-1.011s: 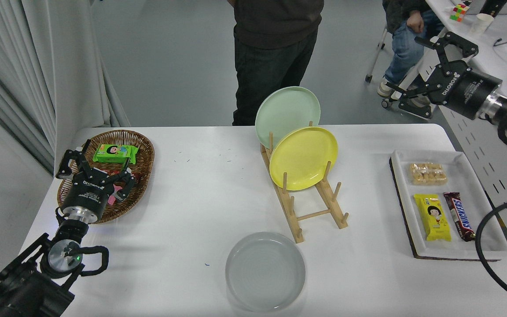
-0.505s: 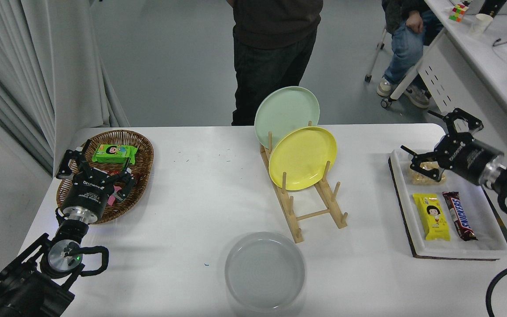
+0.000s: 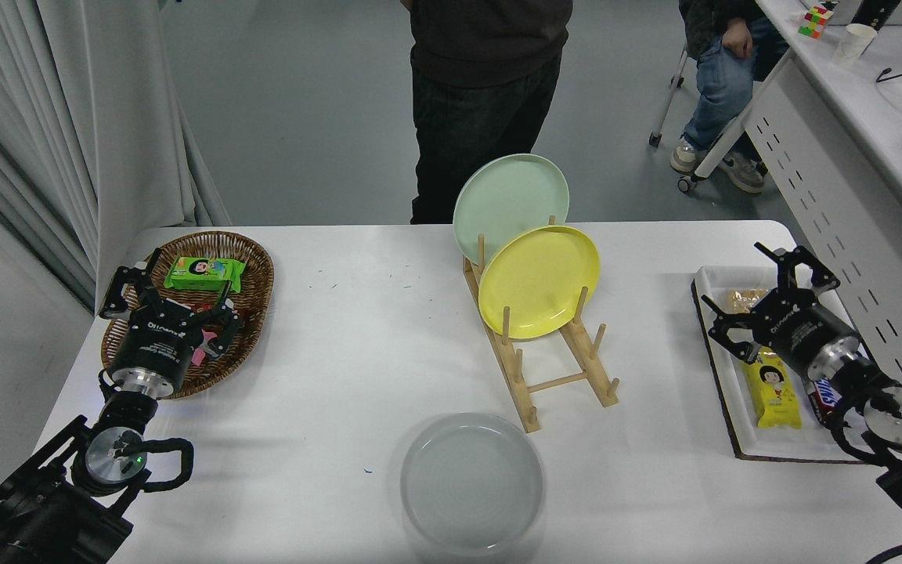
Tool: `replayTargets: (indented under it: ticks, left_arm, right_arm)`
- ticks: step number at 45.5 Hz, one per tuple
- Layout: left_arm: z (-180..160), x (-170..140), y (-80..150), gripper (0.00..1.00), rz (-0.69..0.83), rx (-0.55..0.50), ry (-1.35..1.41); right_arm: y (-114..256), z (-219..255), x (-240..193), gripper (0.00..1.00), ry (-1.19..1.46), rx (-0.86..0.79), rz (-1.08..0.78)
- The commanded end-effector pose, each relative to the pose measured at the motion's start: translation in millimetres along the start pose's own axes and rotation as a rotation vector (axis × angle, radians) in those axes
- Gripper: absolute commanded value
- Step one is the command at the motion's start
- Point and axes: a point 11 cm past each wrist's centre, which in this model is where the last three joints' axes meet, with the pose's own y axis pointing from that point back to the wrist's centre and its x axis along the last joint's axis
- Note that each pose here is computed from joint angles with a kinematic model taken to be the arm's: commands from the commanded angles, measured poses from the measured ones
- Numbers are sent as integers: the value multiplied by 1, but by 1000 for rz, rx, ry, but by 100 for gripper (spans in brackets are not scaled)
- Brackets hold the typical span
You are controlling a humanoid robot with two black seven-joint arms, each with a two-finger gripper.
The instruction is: Place the plate on the table
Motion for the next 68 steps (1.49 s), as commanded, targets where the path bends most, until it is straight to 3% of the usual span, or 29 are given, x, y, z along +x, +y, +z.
replayTargets:
  ticks: [1,16,29,35,68]
  left_arm:
    - [0,0,0,98,0,0,0]
    - [0,0,0,98,0,0,0]
    - [0,0,0,98,0,0,-1]
    - [0,0,0,98,0,0,-1]
    - [0,0,0,98,0,0,-1]
  right_arm:
    - [26,18,3,100,-32,8,-32]
    - [38,15,14,100,-11,17,-20]
    - [39,-29,24,100,-91,201,31]
    - [28,-26,28,100,-234,288,106]
    - [-3,-29,8,100,-222,270,108]
